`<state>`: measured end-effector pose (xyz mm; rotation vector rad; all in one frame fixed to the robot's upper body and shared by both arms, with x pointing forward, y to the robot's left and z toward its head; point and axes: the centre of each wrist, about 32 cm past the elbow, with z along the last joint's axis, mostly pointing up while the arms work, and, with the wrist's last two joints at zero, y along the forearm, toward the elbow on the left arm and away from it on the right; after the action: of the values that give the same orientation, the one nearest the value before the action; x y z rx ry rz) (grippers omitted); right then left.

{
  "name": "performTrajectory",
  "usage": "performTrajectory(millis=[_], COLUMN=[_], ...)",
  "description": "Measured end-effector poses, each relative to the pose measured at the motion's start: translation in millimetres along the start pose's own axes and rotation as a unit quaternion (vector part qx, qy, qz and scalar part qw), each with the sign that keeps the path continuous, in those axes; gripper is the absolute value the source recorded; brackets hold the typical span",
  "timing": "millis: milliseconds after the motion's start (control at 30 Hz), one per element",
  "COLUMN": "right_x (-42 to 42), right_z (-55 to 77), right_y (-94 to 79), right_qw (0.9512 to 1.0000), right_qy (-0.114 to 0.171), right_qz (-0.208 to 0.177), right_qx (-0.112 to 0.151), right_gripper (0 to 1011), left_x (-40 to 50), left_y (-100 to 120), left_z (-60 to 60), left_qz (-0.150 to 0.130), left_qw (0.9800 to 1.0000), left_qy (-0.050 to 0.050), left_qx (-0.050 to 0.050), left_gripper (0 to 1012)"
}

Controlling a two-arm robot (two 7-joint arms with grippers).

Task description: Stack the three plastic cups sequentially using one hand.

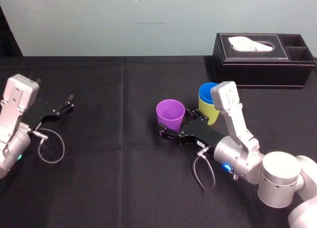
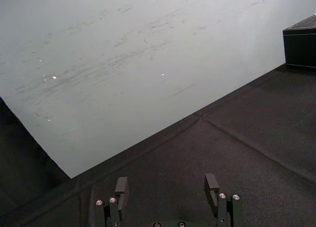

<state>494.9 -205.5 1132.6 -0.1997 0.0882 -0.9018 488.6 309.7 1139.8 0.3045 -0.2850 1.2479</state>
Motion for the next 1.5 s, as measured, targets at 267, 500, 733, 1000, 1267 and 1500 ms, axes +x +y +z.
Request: performTrajectory(millis=[267, 500, 733, 1000, 1267, 1500], right_x=[-2.9, -4.8, -4.9, -4.7, -4.9, -5.0], right_z=[-1.3, -3.5, -3.7, -3.4, -3.5, -3.6], right_y=[4.4, 7.1, 7.9, 7.6, 7.5, 7.1], right_qw=[0.9999, 0.9999, 0.9999, 0.9999, 0.9999, 0.9999], right_qy=[0.002, 0.002, 0.004, 0.003, 0.003, 0.003], right_qz=[-0.007, -0.009, -0.01, -0.01, -0.009, -0.009], right_qx=[0.01, 0.011, 0.011, 0.011, 0.011, 0.011], right_gripper=[1004, 1004, 1004, 997, 821, 733], left_x=[0.0, 0.0, 0.0, 0.0, 0.0, 0.0], left_y=[0.0, 0.0, 0.0, 0.0, 0.0, 0.0], left_z=[0.0, 0.0, 0.0, 0.0, 0.0, 0.0], left_qz=[0.0, 0.0, 0.0, 0.0, 0.0, 0.0], left_qw=[1.0, 1.0, 1.0, 1.0, 1.0, 1.0], left_qy=[0.0, 0.0, 0.0, 0.0, 0.0, 0.0], left_qx=[0.0, 0.0, 0.0, 0.0, 0.0, 0.0], left_gripper=[1011, 1011, 1011, 1011, 1011, 1011])
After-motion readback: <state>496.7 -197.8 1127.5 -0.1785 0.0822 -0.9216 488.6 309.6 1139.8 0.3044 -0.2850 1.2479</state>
